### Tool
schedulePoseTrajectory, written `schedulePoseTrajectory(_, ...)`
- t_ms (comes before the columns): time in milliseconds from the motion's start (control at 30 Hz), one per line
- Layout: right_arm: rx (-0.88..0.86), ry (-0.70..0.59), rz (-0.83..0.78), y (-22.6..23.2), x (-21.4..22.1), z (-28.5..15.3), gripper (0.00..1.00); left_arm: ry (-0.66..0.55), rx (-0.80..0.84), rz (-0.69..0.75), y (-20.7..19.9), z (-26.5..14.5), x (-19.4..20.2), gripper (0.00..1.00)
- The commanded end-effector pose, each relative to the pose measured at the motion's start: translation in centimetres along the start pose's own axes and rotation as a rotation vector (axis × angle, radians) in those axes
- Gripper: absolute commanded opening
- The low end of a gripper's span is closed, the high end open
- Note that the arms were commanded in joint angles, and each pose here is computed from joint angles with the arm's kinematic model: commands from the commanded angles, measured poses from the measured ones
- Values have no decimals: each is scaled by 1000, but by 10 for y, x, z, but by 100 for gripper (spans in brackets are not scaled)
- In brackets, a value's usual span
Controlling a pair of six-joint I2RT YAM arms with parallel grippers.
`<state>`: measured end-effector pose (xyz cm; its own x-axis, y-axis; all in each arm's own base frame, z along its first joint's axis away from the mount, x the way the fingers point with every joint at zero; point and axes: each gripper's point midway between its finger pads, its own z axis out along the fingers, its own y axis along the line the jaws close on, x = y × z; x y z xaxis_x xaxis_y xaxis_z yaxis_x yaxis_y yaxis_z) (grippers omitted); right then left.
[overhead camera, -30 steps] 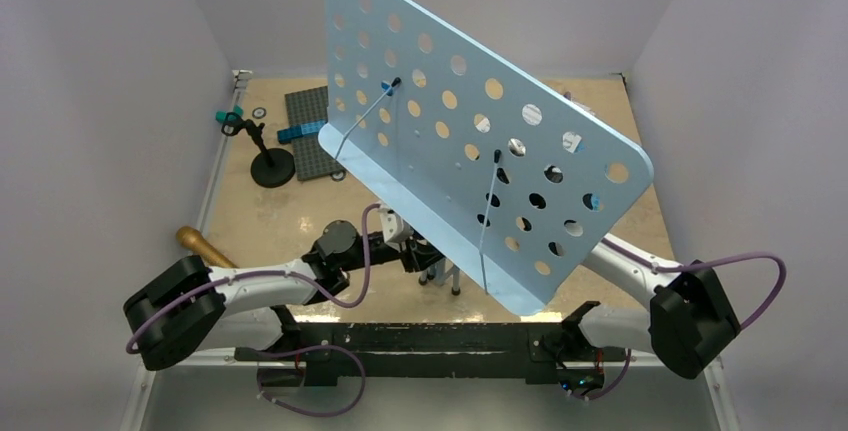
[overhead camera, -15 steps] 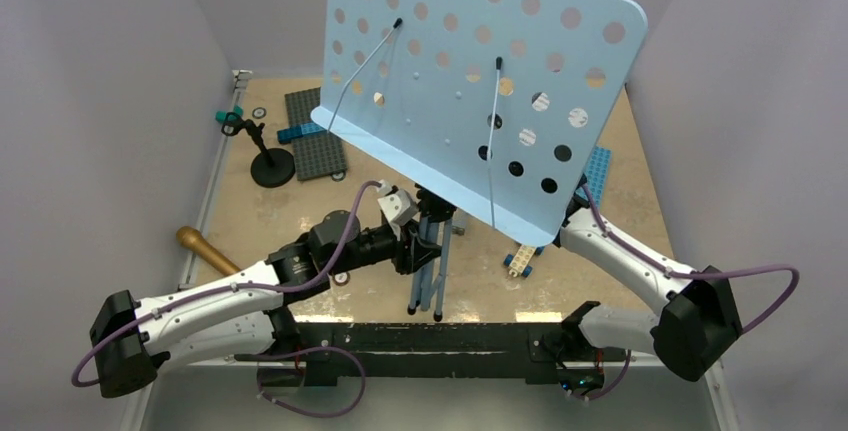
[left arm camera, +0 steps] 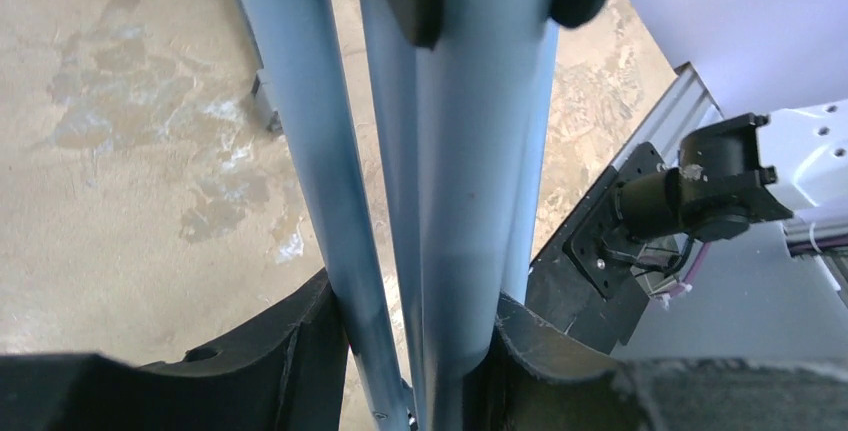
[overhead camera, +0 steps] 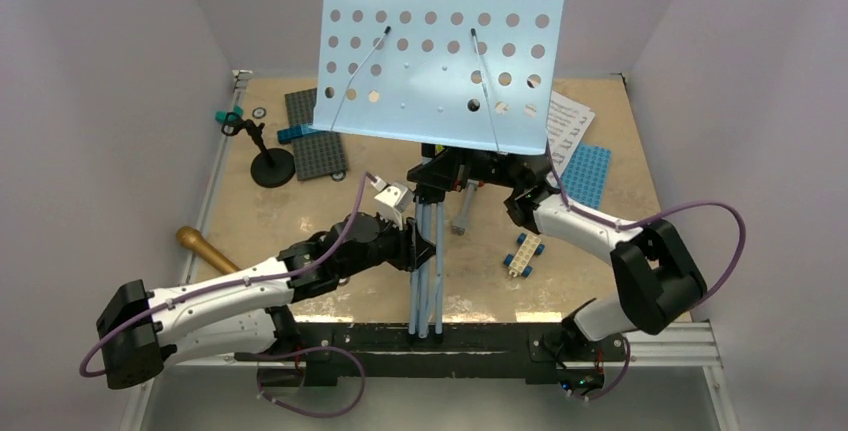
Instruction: Pack up the instrument practice props
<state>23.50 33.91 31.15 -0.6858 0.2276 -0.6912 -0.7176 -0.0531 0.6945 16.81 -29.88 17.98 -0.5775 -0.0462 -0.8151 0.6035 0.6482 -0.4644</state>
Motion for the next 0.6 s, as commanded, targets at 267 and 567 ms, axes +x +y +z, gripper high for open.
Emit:
schedulePoseTrajectory(267, 1, 0, 156, -44, 8, -19, 0, -166, -144, 45, 29, 34, -40, 0)
schedulePoseTrajectory(567, 84, -18, 250, -103, 23, -41, 0, -148, -167, 49, 50, 64, -27, 0)
